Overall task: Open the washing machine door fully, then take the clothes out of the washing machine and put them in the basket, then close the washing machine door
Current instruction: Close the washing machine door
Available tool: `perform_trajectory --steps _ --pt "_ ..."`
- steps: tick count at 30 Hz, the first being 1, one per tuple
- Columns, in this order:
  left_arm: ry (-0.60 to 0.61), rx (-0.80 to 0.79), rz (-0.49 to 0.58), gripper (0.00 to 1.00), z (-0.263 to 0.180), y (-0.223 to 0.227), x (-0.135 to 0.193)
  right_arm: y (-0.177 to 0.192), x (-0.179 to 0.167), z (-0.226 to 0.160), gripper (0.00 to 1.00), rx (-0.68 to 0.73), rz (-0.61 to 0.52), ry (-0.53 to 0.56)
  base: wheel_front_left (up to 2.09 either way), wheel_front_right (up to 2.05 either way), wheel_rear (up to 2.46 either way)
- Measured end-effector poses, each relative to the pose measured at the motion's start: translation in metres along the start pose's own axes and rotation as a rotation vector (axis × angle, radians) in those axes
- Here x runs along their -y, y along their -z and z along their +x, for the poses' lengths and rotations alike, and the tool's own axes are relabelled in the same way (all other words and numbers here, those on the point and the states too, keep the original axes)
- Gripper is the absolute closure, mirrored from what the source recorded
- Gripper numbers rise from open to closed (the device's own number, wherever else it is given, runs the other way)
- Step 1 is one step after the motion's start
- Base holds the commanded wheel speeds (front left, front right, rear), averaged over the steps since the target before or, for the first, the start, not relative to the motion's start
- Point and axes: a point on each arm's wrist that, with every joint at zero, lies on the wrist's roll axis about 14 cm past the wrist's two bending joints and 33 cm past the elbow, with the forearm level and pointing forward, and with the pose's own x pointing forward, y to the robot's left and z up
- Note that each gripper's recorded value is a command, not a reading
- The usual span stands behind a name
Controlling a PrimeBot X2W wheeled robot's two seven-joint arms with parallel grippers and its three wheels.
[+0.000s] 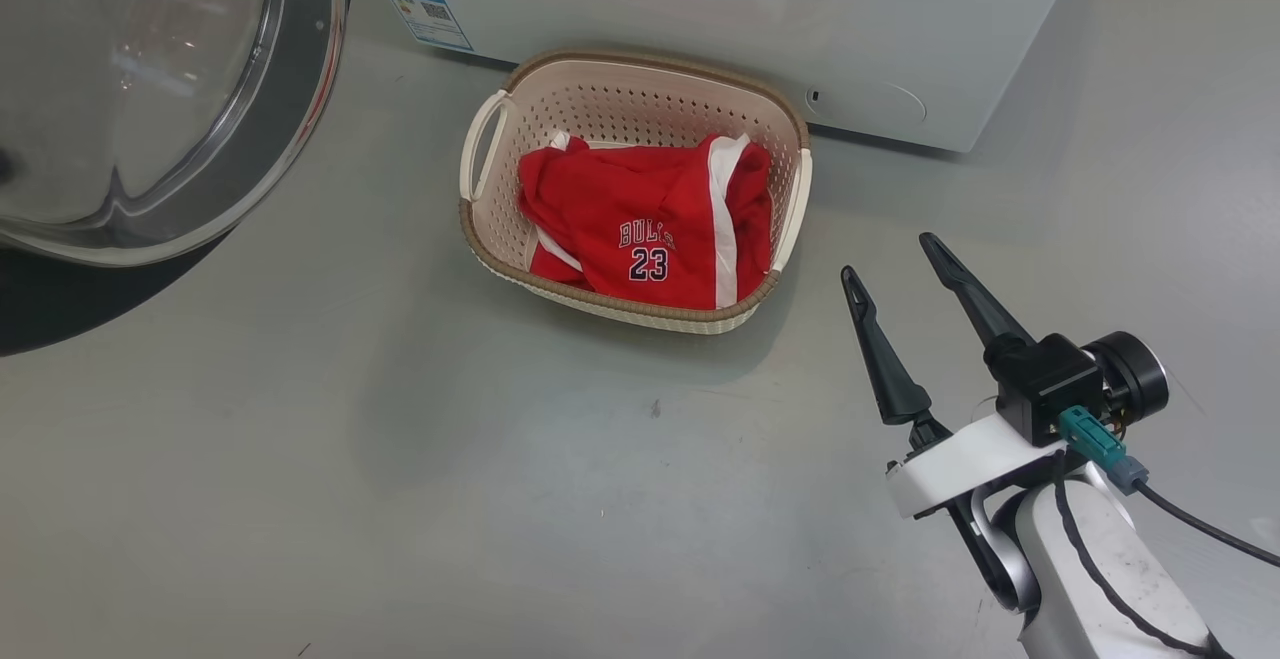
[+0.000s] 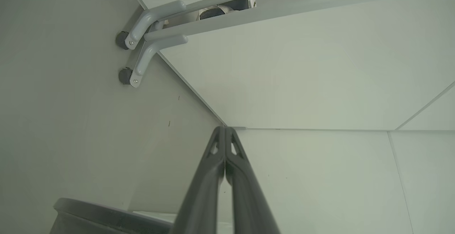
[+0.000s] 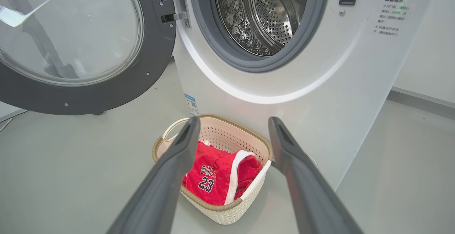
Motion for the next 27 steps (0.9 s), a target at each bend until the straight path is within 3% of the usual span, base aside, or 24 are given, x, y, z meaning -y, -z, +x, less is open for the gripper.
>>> perform_trajectory --steps 14,27 --pt "-0.064 -0.286 0.017 1.0 0.002 0.063 -0.012 0.001 0.002 -0.002 0.0 -0.005 -0.004 0.005 0.0 0.0 0.0" --pt "-0.096 -0.366 0.012 1.0 -0.001 0.071 -0.019 -0.001 0.003 -0.002 0.0 0.005 -0.007 0.01 0.0 0.0 0.0"
